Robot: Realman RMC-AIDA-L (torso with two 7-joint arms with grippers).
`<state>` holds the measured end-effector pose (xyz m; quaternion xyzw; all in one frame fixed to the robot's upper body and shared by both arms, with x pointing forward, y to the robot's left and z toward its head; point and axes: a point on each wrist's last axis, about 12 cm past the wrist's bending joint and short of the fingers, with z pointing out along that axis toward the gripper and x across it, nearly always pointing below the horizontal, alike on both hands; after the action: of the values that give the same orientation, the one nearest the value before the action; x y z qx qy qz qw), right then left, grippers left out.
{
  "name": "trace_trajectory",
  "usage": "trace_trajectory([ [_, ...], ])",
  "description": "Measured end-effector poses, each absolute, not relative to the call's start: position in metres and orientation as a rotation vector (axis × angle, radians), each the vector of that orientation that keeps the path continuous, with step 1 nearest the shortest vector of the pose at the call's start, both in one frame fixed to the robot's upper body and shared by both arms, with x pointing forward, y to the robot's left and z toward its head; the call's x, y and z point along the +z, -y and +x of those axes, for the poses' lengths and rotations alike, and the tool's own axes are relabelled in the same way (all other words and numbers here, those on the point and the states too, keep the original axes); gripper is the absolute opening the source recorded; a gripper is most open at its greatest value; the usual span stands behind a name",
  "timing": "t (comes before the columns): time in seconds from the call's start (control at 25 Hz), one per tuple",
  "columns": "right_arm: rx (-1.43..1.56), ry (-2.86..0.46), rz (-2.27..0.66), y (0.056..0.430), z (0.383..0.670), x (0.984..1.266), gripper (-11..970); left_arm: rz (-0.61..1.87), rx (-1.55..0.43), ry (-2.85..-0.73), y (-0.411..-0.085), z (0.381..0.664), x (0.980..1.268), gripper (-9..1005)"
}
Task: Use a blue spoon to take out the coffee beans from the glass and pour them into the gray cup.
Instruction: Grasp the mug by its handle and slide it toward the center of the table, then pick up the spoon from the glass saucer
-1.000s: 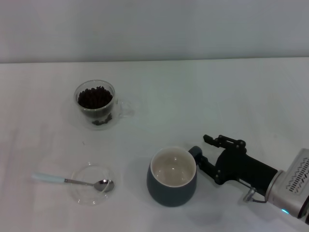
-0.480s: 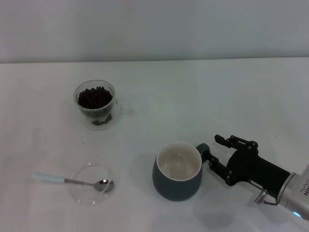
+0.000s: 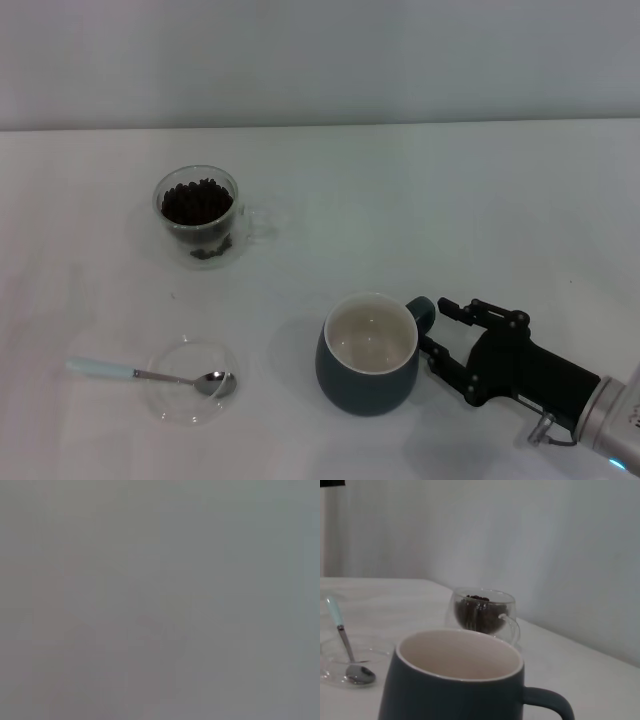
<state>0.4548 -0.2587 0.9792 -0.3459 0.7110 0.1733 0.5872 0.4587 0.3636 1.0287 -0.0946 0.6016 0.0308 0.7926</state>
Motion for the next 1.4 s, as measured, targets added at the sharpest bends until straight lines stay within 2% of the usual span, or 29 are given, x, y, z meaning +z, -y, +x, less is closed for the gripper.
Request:
trace_trajectory([
  [0.64, 0.425, -1.588, -0.685, 0.288, 0.417, 0.984, 498, -0.204, 0.069, -1.296, -0.364, 0.458, 1.028, 713],
  [0.96, 0.357, -1.524, -0.560, 0.315, 0.397, 0.994, 498, -0.206, 0.065, -1.297, -0.363, 0.457, 1.028, 714],
  [1.4, 0.231, -1.391, -0.406, 0.337, 0.404, 1.015, 497, -0.197, 0.042, -1.316, -0.358, 0.454, 1.024, 714],
])
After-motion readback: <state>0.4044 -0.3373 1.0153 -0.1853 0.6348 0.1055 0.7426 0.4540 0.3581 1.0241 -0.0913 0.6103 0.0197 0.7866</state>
